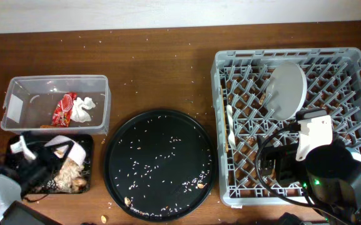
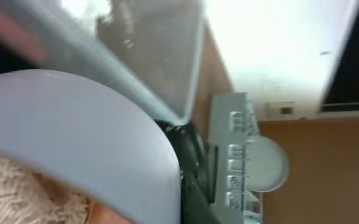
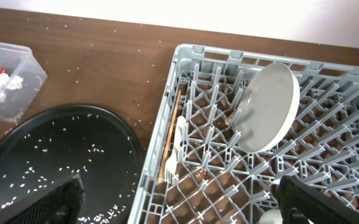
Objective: Sort waste into correct bins and load items into the dishwasher rack
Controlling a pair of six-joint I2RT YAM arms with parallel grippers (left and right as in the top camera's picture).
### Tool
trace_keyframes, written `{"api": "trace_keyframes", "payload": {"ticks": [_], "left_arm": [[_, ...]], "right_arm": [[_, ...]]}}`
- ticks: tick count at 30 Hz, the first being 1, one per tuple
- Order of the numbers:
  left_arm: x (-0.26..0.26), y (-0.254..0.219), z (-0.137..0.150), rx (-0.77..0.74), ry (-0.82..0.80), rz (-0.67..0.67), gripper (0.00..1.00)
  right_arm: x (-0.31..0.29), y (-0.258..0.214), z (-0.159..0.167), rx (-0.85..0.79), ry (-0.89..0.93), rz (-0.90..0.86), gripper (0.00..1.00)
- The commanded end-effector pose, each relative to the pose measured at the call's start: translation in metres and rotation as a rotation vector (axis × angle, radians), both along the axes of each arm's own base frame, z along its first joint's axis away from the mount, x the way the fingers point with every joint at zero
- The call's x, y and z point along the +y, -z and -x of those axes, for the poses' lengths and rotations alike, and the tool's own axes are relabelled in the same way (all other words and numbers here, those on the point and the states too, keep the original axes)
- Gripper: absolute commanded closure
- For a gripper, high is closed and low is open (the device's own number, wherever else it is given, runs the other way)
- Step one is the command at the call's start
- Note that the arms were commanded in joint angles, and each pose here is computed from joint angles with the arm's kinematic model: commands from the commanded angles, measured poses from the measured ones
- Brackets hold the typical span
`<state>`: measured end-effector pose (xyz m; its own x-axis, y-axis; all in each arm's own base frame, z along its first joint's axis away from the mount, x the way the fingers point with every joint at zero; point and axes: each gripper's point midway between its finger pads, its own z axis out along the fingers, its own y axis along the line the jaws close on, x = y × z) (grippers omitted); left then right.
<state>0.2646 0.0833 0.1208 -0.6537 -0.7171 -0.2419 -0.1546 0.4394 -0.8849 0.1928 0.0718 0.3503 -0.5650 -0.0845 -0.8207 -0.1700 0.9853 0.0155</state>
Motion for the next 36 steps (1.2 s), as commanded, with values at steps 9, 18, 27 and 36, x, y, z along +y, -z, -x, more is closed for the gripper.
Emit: {"api": "trace_keyframes", "payload": {"ticks": [9, 18, 27, 36], "left_arm": [[0.001, -0.068, -0.001, -0.472, 0.019, 0.046, 1.0], [-0.041, -0.069, -0.008, -0.411, 0.145, 0.14, 1.0], [-0.344, -0.187, -0.087, -0.829, 0.83, -0.071, 1.0], [-0.535, -0.084, -0.035, -0.594, 1.227, 0.326, 1.0]], "right_arm": [[-0.001, -0.003, 0.0, -0.012, 0.01, -0.009, 0.01], [-0.001, -0.003, 0.0, -0.012, 0.01, -0.009, 0.01], [-0.001, -0.003, 0.0, -0.012, 0.01, -0.009, 0.01], [-0.001, -0.003, 0.0, -0.012, 0.01, -0.009, 0.01]]}}
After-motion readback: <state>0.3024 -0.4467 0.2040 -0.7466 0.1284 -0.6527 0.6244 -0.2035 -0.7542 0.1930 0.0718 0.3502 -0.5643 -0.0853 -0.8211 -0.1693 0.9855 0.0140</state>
